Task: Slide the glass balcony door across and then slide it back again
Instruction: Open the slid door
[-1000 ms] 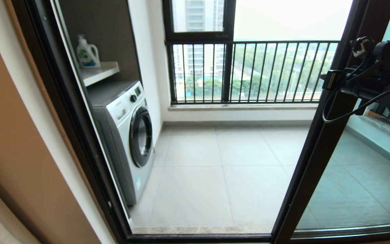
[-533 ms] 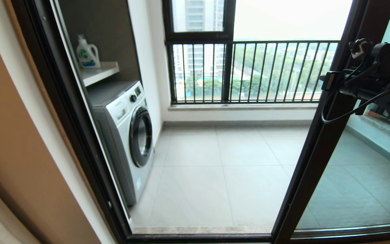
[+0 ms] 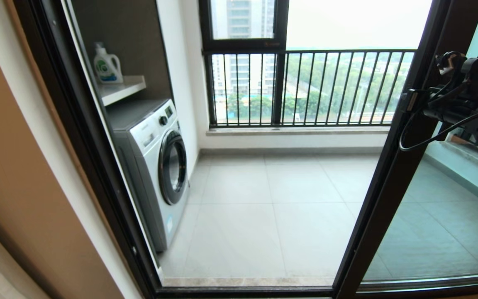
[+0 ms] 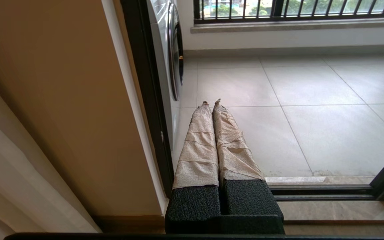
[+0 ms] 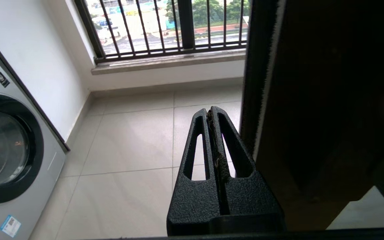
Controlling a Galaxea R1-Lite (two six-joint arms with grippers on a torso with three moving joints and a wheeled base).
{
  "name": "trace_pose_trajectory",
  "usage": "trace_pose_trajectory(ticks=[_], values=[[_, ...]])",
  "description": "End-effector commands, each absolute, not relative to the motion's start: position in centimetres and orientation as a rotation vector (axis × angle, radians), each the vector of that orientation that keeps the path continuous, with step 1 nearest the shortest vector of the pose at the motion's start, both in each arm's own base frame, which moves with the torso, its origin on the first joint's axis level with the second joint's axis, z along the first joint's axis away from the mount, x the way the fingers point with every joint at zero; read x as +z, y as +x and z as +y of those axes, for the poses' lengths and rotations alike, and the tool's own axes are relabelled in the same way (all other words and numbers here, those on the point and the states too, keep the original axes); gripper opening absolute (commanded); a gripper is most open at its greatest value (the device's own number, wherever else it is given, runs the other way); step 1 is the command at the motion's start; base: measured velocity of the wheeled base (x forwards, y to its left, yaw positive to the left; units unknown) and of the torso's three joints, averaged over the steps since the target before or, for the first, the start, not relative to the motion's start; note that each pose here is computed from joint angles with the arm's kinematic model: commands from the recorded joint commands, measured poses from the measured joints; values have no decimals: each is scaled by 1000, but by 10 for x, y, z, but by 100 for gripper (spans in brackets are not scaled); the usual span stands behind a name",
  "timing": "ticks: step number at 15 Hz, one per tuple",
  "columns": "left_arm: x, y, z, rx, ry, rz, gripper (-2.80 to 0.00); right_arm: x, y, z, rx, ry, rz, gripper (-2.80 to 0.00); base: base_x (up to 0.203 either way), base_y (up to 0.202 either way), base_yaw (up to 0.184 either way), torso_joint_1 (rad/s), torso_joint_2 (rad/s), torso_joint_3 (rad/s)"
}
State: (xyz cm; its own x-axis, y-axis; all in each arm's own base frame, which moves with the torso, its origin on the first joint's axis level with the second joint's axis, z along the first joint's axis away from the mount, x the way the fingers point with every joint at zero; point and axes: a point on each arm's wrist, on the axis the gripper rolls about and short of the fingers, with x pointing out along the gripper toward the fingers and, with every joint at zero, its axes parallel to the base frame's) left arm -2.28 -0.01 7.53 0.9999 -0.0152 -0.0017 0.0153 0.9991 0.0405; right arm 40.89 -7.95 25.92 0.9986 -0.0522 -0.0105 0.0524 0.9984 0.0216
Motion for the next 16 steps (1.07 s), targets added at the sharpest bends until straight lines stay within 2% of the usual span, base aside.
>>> trace_pose_trajectory(ticks=[1, 10, 16], values=[[75, -23, 0, -15, 41, 3, -280, 260, 408, -89, -74, 20, 4, -280, 0, 0, 0, 0, 0, 0], [75, -23, 0, -15, 40, 3, -280, 252, 411, -129, -157, 15, 9, -280, 0, 0, 0, 0, 0, 0], [75, -23, 0, -15, 40, 3, -280, 251, 409, -134, -170, 15, 11, -280, 0, 0, 0, 0, 0, 0]])
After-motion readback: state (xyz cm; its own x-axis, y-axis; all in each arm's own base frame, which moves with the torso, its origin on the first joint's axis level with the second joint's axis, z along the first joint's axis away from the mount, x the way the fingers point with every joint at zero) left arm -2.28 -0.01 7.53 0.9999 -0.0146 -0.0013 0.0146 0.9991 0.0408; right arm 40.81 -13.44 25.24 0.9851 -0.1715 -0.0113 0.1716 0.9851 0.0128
